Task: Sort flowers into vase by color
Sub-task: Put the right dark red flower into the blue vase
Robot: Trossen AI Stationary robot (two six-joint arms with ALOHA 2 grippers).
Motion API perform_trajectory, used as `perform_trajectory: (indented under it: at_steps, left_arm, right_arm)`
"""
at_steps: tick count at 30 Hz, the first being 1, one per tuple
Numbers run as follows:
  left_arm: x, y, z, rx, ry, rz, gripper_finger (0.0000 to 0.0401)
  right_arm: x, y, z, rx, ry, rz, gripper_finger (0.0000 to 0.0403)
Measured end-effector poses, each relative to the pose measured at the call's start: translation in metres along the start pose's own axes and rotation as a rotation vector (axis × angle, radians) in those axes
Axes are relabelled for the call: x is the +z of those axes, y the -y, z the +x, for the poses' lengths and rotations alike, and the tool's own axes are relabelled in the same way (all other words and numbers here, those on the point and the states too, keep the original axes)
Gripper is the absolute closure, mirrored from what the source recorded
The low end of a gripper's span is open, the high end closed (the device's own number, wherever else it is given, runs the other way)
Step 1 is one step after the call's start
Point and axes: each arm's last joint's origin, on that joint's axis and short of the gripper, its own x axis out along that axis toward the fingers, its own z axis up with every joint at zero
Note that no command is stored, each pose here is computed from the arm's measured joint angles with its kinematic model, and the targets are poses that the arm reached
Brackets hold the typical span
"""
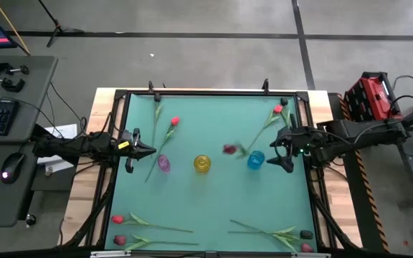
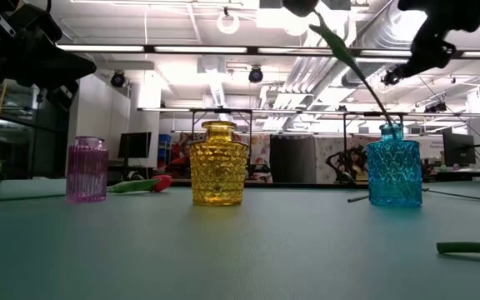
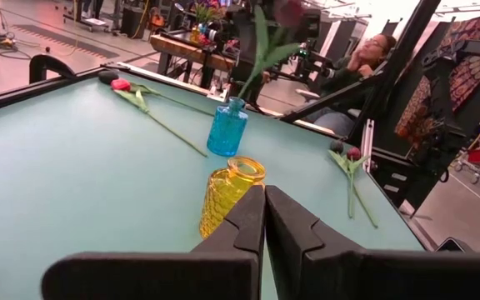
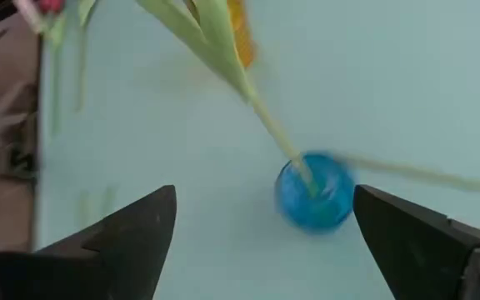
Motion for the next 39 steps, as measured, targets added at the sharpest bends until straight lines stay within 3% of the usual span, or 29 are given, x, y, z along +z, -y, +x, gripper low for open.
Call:
perform_trajectory:
  at_steps: [12, 16, 21, 24, 27, 34, 39]
  left_arm:
    - [0.0, 0.0, 0.0, 0.0, 0.0, 0.0, 0.0401]
    - [0.0, 0.0, 0.0, 0.0, 0.0, 0.0, 0.0401]
    - [0.0, 0.0, 0.0, 0.0, 0.001, 0.0, 0.0401]
    - [0.0, 0.0, 0.0, 0.0, 0.0, 0.0, 0.0401]
    - [0.0, 0.0, 0.0, 0.0, 0.0, 0.0, 0.0401]
    - [0.0, 0.0, 0.0, 0.0, 0.0, 0.0, 0.0401]
    - [0.0, 0.0, 0.0, 0.0, 0.0, 0.0, 0.0401]
  right_arm:
    - [-0.009, -0.009, -0.001, 0.347, -0.266, 0.13, 0.0075]
    - [-0.013, -0.016, -0.002, 0.391, -0.325, 0.182, 0.0077]
    - [-0.019, -0.043, 0.006, 0.469, -0.428, 0.194, 0.0078]
    - [-0.024, -0.068, 0.02, 0.494, -0.512, 0.264, 0.0078]
    - [-0.037, -0.094, 0.039, 0.418, -0.613, 0.426, 0.0078]
    - [-0.089, -0.141, 0.096, 0.012, -0.658, 0.976, 0.0078]
    - [-0.122, -0.158, 0.132, -0.127, -0.781, 1.144, 0.0078]
